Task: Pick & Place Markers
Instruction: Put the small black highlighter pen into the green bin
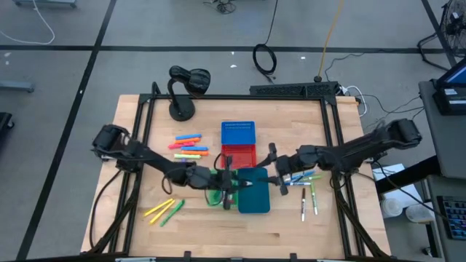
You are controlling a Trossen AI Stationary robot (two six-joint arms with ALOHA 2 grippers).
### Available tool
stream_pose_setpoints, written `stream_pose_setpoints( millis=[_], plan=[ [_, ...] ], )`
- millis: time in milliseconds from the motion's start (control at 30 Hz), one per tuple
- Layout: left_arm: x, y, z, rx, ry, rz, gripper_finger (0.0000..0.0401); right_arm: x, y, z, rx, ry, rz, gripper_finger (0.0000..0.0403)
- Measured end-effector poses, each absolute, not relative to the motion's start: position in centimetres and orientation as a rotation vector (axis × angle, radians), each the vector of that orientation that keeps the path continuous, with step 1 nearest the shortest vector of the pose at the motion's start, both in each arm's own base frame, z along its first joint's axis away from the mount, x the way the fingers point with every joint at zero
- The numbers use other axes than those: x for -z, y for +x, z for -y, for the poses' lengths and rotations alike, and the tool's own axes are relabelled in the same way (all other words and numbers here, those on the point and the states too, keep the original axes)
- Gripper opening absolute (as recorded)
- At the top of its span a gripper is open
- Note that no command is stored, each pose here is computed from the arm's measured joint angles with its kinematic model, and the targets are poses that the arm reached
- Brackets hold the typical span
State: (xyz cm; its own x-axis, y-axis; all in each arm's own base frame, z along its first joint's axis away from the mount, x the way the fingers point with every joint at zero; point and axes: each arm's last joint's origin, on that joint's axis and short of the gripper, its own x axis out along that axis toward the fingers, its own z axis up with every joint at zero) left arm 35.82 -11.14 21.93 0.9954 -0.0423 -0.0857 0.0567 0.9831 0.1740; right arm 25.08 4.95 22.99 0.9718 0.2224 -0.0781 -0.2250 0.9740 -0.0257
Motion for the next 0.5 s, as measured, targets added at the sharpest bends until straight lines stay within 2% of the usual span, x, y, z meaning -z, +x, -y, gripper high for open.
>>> stream_pose_setpoints(
  millis=[133,300,400,500],
  plan=[
    [-21.9,33.7,12.0,0.033,0.118,-0.325,0.0038,-24.3,23.0,-4.4,-0.168,-0.025,-0.133,0.0206],
    [-20.5,31.0,12.8,-0.043,-0.133,-0.611,0.0038,-25.1,20.9,-3.7,-0.053,0.018,-0.19,0.0198],
    [-19.2,30.5,13.0,-0.118,-0.269,-0.705,0.0038,-25.6,20.2,-3.5,-0.027,0.033,-0.186,0.0191],
    [-18.0,30.5,12.8,-0.165,-0.306,-0.761,0.0038,-25.8,19.8,-3.4,-0.027,0.046,-0.165,0.0185]
  ],
)
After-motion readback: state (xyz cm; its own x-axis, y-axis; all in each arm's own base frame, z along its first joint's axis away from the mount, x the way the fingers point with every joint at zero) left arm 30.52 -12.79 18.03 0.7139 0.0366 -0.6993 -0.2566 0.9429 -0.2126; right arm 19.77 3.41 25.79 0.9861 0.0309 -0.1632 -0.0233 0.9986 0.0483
